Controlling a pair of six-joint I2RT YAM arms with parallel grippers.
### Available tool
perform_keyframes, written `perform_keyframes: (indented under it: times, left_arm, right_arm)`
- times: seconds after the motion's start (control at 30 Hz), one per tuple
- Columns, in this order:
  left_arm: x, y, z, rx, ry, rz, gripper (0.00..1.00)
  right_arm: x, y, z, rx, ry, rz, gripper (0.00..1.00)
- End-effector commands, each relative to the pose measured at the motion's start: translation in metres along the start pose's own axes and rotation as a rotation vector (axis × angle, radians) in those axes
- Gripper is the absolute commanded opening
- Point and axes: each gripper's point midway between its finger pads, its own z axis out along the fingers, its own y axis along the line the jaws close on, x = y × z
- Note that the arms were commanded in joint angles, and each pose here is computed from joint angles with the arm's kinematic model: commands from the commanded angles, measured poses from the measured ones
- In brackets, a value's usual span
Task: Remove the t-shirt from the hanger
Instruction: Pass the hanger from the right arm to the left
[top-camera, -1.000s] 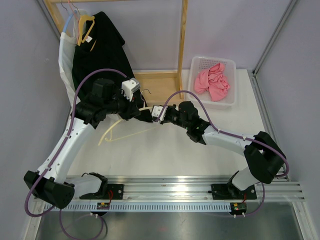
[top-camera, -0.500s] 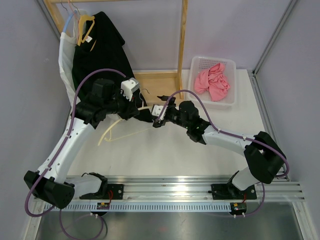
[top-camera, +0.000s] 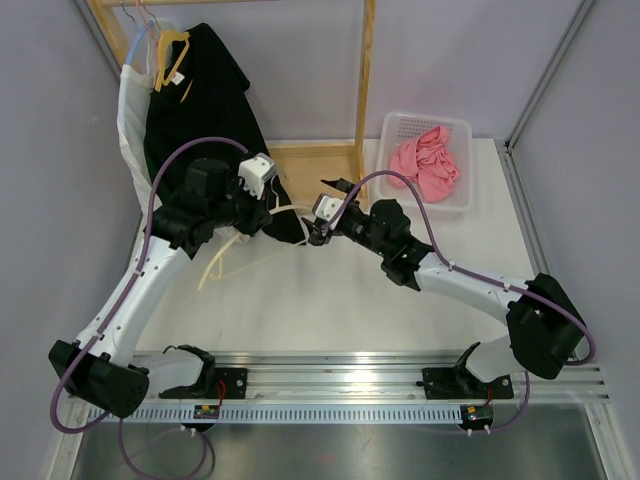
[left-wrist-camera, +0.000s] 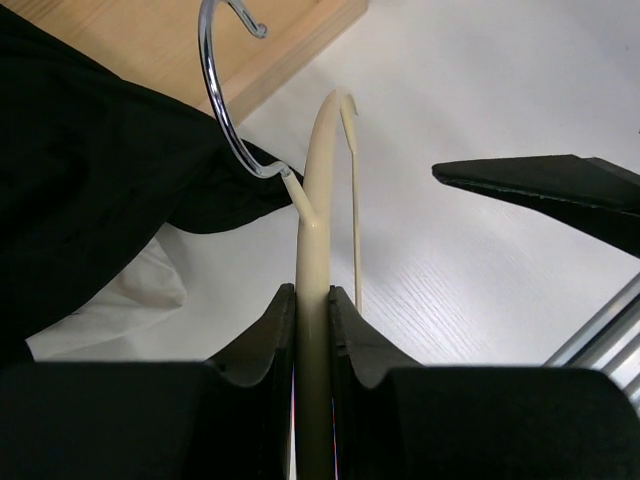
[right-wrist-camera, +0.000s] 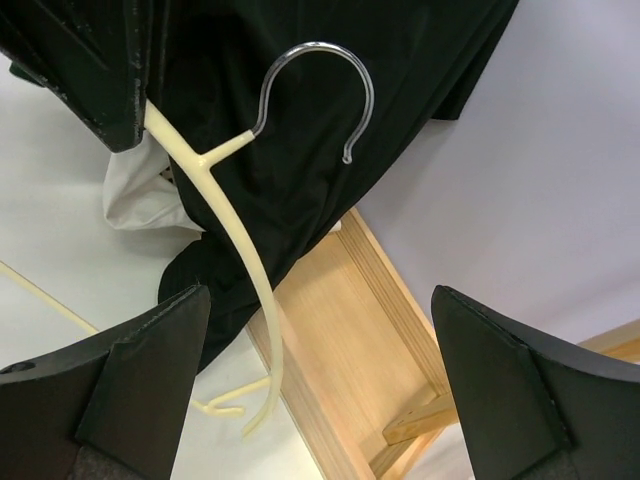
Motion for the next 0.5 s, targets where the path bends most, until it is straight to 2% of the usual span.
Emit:
perform_keyframes:
  times: [0.0,0.17,0.27,0.37,0.47]
  left_arm:
    - [-0.036,0.015,-0.014,-0.098,-0.133,0.034,0.00]
    - [-0.052,0.023,-0.021,-0.146,-0.164,0.036,0.00]
    - [-0.071,0.034,-0.035,-0.218,-0.216,0.043,0.00]
    - [-0.096,0.045,-0.051,-0.291,-0.270,0.060,0.00]
    - [-0.124,0.054,-0.064,-0.350,-0.339,0.073,0.00]
  right_arm:
    - [-0.033,-0.037,-0.003,0.124,-0.064,0.066,1.00]
    - [-0.040,-0.064,-0.009,0.246,-0.070,0.131,1.00]
    - [-0.024,-0.106,-0.021,0.459,0.009,0.223,1.00]
    - [-0.017,-0.135,-0.040,0.603,-0.002,0.287,1.00]
    - [0.004,-0.171,-0.071,0.788,-0.005,0.443,1.00]
